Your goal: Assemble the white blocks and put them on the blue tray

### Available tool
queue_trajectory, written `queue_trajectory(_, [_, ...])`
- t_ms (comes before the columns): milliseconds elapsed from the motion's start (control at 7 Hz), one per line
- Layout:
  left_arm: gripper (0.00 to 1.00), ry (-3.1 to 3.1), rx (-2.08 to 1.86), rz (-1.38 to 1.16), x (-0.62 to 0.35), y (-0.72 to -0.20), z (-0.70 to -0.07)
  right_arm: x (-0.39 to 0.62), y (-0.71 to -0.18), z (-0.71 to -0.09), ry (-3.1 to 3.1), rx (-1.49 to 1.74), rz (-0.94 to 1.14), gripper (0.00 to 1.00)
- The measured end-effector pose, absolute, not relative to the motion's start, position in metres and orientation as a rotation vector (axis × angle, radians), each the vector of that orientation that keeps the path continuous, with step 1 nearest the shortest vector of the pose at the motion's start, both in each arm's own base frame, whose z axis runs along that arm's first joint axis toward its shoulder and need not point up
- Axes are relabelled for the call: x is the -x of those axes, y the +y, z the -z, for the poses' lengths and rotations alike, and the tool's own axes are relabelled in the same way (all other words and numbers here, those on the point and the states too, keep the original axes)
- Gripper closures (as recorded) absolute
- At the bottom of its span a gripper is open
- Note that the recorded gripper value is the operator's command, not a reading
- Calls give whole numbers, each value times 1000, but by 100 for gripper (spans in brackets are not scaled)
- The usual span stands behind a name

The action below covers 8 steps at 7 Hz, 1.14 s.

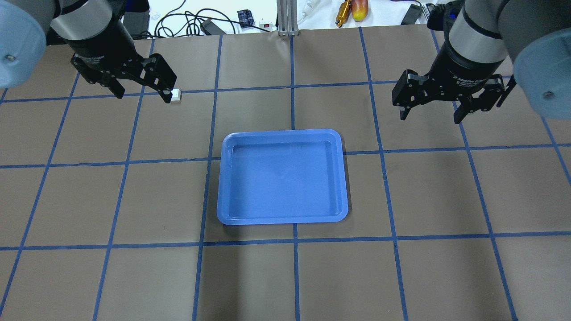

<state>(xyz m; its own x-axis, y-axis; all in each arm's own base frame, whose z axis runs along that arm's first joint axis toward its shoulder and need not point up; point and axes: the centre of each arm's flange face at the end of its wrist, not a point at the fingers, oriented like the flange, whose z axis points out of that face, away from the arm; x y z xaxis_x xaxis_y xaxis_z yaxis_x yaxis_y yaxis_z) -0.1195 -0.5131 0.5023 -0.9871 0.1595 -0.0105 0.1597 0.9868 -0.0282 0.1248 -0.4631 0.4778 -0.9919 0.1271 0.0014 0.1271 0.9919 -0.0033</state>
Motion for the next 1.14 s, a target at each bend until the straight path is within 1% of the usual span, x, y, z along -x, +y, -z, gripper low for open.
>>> queue_trajectory(429, [0,3122,-250,43,119,-514,-501,-125,-463,-476,-3136,196,-1,0])
queue_trajectory(714, [0,3118,-238,47,111,-526,-496,-125,-463,-476,-3137,196,-4,0])
queue_trajectory(1000, [0,3127,-198,16,95,-567,-476,-125,-464,-475,-3136,196,-15,0])
queue_trajectory(1143, [0,3130,-190,5,90,-596,-459,-125,-465,-475,-3137,194,-21,0])
